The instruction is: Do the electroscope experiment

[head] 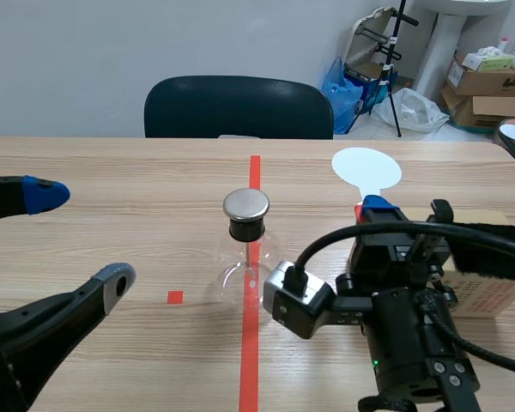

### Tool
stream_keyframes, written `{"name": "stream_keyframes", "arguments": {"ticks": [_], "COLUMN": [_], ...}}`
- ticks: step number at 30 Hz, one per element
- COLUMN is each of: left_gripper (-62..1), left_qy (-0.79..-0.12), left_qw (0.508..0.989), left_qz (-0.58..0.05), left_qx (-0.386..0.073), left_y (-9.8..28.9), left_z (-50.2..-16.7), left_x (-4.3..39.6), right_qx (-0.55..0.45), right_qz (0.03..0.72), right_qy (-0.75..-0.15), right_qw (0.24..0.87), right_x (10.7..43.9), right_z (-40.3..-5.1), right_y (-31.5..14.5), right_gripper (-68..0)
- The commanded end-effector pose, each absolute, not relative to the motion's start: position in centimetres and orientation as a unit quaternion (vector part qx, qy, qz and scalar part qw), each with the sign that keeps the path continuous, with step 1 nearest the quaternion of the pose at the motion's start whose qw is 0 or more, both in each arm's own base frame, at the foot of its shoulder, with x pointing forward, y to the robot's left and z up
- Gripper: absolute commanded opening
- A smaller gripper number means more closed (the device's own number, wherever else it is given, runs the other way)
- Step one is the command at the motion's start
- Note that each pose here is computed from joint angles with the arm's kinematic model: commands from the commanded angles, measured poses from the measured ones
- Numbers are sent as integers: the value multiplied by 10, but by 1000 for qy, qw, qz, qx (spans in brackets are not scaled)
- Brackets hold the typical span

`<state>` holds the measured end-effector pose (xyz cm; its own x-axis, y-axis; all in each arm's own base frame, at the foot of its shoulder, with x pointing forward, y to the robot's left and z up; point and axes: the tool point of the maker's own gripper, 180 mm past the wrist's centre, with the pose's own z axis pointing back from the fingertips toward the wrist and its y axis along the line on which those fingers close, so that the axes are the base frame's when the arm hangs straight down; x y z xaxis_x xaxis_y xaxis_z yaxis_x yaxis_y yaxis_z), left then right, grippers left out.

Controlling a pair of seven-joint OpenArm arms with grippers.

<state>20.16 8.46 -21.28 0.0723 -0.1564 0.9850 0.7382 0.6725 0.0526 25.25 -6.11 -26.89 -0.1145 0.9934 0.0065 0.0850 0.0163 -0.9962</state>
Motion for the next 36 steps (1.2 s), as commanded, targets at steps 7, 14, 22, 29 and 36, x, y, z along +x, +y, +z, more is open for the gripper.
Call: {"name": "stream_keyframes", "arguments": {"ticks": [7,14,22,29,36], "left_gripper": [-382,-579,-577,-577,-577], "left_qy": [-570,-535,-529,-523,-519], "left_qw": [692,710,703,704,706], "left_qz": [-384,-391,-390,-379,-376], "left_qx": [-221,-237,-271,-296,-302], "left_y": [91,102,91,68,53], "left_z": [-225,-270,-313,-340,-353], "left_x": [218,227,240,254,267], "right_qx": [-489,-483,-486,-488,-489], "right_qz": [506,513,522,520,519], "right_qy": [-559,-563,-549,-548,-547], "right_qw": [437,433,436,438,439], "right_x": [256,255,257,257,257], "right_z": [-264,-267,-279,-279,-279], "right_y": [-53,-46,-47,-48,-49], "right_gripper": [-665,-665,-665,-665,-665]}}
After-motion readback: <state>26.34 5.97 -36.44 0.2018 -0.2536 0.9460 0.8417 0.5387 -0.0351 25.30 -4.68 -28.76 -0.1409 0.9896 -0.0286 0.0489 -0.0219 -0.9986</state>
